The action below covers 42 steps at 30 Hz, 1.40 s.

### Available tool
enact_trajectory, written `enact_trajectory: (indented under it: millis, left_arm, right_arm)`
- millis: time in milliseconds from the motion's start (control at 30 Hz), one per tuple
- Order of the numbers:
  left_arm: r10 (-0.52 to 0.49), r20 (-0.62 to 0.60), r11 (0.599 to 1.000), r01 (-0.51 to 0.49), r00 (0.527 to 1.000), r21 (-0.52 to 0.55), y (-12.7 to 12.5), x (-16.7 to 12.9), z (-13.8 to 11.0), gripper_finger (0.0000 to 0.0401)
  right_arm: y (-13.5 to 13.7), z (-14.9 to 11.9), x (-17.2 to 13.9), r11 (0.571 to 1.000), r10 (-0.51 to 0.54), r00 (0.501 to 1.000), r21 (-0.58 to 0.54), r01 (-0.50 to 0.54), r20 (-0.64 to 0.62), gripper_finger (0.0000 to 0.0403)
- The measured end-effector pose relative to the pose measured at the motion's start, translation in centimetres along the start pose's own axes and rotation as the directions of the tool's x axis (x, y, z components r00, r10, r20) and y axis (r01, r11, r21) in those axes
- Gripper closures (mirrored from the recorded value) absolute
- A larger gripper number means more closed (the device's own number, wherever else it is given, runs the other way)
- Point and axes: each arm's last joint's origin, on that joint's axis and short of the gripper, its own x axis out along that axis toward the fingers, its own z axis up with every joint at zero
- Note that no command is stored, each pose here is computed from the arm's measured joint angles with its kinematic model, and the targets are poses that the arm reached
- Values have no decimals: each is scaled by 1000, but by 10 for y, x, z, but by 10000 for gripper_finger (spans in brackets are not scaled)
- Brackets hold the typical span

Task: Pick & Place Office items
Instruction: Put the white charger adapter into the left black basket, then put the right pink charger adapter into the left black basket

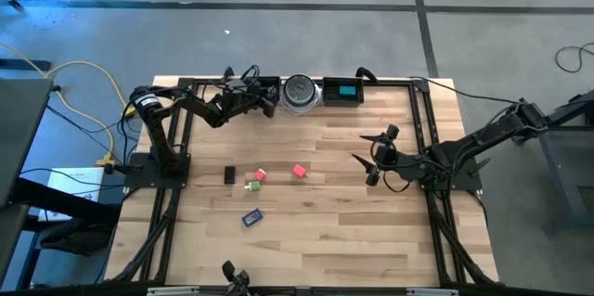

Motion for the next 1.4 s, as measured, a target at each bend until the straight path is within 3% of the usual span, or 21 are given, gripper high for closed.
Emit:
enact_trajectory:
  millis: [300,733,867,1167,1400]
  left_arm:
    - [-4,-1,1000,4,1000,-1,0,0,0,209]
    - [-13,37,1000,13,999,-1,-1,0,4,207]
    - [-75,49,997,75,996,0,-3,-1,7,207]
    - [-169,148,984,158,974,83,-17,-32,56,207]
    - [-151,73,978,138,986,158,-25,-81,86,207]
  right_arm:
    - [0,0,0,1000,0,1000,0,0,0,137]
    - [0,0,0,1000,1,1000,5,-1,-2,137]
    - [0,-4,0,1000,3,1000,10,-3,-27,137]
    - [5,-4,-7,1000,-12,1000,-11,12,-14,137]
    - [10,-4,-15,996,-67,998,-57,68,15,137]
